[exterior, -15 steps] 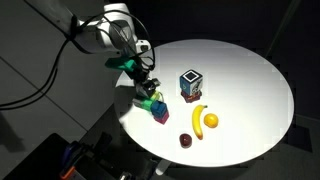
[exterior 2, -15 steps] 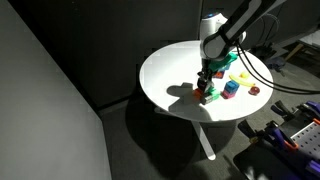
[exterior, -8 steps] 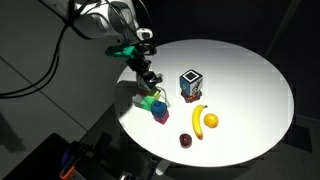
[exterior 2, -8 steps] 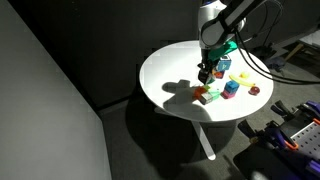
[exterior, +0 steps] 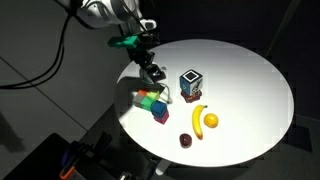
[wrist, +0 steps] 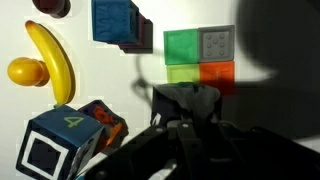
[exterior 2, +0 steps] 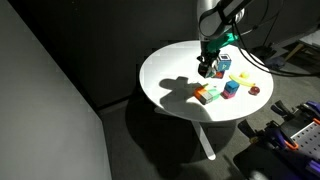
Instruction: Place the A cube on the table
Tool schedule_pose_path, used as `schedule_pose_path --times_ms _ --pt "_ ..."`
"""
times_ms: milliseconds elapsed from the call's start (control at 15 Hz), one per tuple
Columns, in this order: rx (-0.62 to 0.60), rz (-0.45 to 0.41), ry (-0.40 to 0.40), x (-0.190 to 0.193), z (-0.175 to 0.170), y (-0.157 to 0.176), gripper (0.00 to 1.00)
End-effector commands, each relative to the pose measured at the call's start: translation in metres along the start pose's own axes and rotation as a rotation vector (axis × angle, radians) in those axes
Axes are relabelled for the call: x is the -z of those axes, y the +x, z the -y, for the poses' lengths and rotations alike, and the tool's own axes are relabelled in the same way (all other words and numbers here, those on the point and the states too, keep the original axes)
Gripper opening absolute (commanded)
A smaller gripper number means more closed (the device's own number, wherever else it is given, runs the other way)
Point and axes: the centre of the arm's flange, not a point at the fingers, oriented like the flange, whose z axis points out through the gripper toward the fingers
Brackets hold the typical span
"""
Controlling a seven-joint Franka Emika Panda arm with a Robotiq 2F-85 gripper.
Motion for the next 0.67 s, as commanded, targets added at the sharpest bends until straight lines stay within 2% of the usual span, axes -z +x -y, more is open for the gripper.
schedule_pose_path --times_ms 0,600 --pt "-0.035 0.009 -0.012 0.001 0.001 0.02 0.06" --pt "-0.036 0.003 -0.003 -0.034 0.005 0.051 0.06"
